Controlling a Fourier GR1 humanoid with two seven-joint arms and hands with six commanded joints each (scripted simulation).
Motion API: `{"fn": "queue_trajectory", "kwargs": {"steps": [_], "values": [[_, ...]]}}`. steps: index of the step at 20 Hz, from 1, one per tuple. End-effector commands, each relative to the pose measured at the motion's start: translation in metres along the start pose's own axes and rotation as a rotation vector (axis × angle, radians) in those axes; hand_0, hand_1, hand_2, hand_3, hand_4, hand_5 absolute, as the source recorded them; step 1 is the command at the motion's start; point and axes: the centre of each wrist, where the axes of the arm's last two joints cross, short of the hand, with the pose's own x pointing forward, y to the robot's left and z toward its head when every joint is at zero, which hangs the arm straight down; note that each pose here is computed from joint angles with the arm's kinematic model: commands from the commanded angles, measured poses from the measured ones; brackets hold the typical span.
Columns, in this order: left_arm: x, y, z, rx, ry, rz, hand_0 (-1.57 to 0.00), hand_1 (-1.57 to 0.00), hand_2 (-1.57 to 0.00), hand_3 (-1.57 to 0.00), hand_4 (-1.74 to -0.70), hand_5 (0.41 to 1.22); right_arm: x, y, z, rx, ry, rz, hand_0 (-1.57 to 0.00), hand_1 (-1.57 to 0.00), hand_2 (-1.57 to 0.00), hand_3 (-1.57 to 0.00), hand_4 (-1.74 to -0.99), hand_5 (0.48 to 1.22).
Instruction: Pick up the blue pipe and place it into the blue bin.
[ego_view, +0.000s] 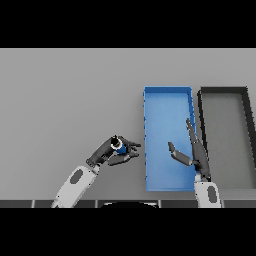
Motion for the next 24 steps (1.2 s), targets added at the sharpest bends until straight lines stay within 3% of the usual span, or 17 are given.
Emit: {"fn": "queue_trajectory", "kwargs": {"steps": [1,4,7,11,13,16,19,21,24], "values": [[0.005,-0.003,-0.001,-0.013,-0.015,0.0,-1.55,-1.56,-1.56,-1.56,-1.47,1.215,0.0,-0.001,-0.001,0.0,0.001,0.009,0.0,0.0,0.0,0.0,-1.184,0.643],[0.021,-0.01,-0.012,-0.047,-0.023,-0.008,-1.56,-1.56,-1.56,-1.56,-1.47,1.218,-0.004,-0.003,-0.003,-0.009,-0.001,0.016,0.0,0.0,0.0,0.0,-1.161,0.644],[0.025,-0.005,-0.009,-0.052,-0.007,-0.018,-1.57,-1.57,-1.57,-1.57,-1.47,1.22,-0.002,-0.004,-0.002,-0.002,-0.02,0.015,0.0,0.0,0.0,0.0,-1.151,0.643],[0.02,-0.008,-0.011,-0.057,0.014,-0.012,-1.57,-1.57,-1.57,-1.57,-1.47,1.22,0.004,0.007,0.024,-0.097,-0.031,0.052,0.0,0.0,0.0,0.0,-1.138,0.643],[0.023,-0.004,-0.013,-0.056,0.001,-0.024,-1.57,-1.57,-1.57,-1.57,-1.47,1.22,0.009,0.013,0.043,-0.159,-0.024,0.076,0.0,0.0,0.0,0.0,-1.188,0.643],[0.018,-0.009,-0.013,-0.069,0.014,-0.021,-1.57,-1.57,-1.57,-1.57,-1.47,1.22,0.019,0.015,0.049,-0.205,-0.032,0.084,0.0,0.0,-0.02,0.0,-1.187,0.642],[0.022,-0.01,-0.017,-0.07,0.003,-0.015,-1.57,-1.57,-1.57,-1.57,-1.47,1.221,0.042,0.008,0.046,-0.065,-0.156,-0.119,0.0,-0.02,-0.09,0.0,-1.202,0.624],[0.021,-0.01,-0.011,-0.084,0.003,-0.011,-1.57,-1.57,-1.57,-1.57,-1.47,1.221,0.064,-0.006,0.041,0.055,-0.184,-0.161,0.0,-0.03,-0.12,0.0,-1.215,0.607],[0.023,-0.009,-0.011,-0.082,-0.004,-0.009,-1.57,-1.57,-1.57,-1.57,-1.47,1.221,0.084,-0.009,0.024,0.243,-0.116,-0.167,0.0,-0.01,-0.11,0.0,-1.237,0.577]]}}
